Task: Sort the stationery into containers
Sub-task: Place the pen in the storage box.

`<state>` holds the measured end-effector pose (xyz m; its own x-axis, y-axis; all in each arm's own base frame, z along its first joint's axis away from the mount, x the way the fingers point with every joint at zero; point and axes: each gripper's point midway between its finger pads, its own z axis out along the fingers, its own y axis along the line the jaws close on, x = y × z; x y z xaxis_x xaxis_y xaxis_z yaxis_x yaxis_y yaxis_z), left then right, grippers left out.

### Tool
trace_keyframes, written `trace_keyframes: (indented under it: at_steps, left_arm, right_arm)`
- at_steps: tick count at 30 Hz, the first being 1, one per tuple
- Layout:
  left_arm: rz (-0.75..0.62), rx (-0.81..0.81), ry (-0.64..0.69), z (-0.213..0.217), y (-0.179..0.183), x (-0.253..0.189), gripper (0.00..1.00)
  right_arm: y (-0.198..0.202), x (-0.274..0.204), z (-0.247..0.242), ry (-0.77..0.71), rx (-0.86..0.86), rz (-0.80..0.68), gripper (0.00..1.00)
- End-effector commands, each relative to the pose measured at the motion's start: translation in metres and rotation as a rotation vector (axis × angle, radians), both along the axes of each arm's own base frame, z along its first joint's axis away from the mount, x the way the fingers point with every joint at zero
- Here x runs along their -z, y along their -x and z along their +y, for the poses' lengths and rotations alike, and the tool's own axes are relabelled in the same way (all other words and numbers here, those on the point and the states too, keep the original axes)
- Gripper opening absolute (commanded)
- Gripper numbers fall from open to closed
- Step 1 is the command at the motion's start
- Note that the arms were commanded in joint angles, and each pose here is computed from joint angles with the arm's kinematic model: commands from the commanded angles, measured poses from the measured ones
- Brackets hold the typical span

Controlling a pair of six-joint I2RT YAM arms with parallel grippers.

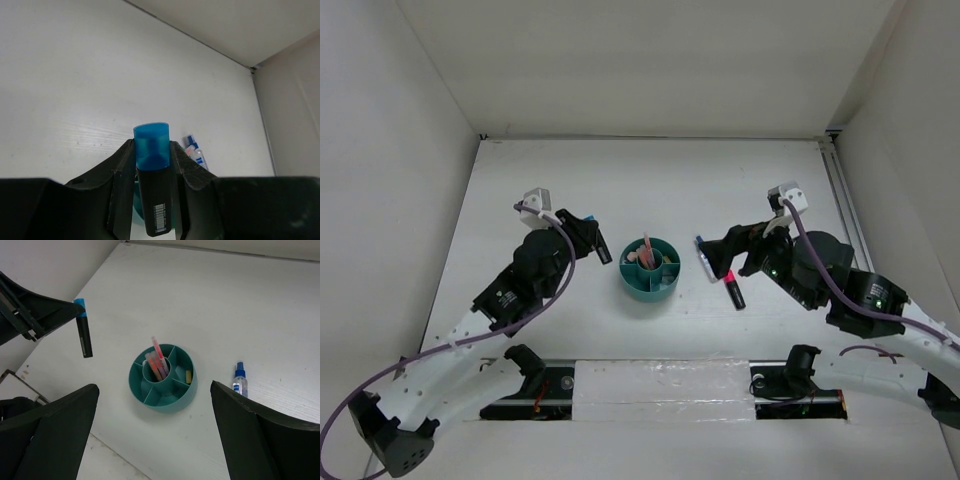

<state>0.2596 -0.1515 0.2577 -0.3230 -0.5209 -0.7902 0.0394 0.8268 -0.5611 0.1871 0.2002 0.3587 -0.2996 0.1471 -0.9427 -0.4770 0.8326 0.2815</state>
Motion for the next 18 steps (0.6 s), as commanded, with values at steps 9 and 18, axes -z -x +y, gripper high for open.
trace_keyframes:
  at_steps: [9, 18]
  left_arm:
    - [-0.230, 0.062, 0.113, -0.030, -0.010, -0.014, 0.00]
    - [-0.201, -0.084, 0.187, -0.034, 0.015, -0.004, 0.00]
  right_arm:
    - [-0.004, -0.013, -0.004, -0.074, 0.037, -0.022, 1.00]
    - [-0.004, -0.013, -0.007, -0.072, 0.047, -0.014, 1.00]
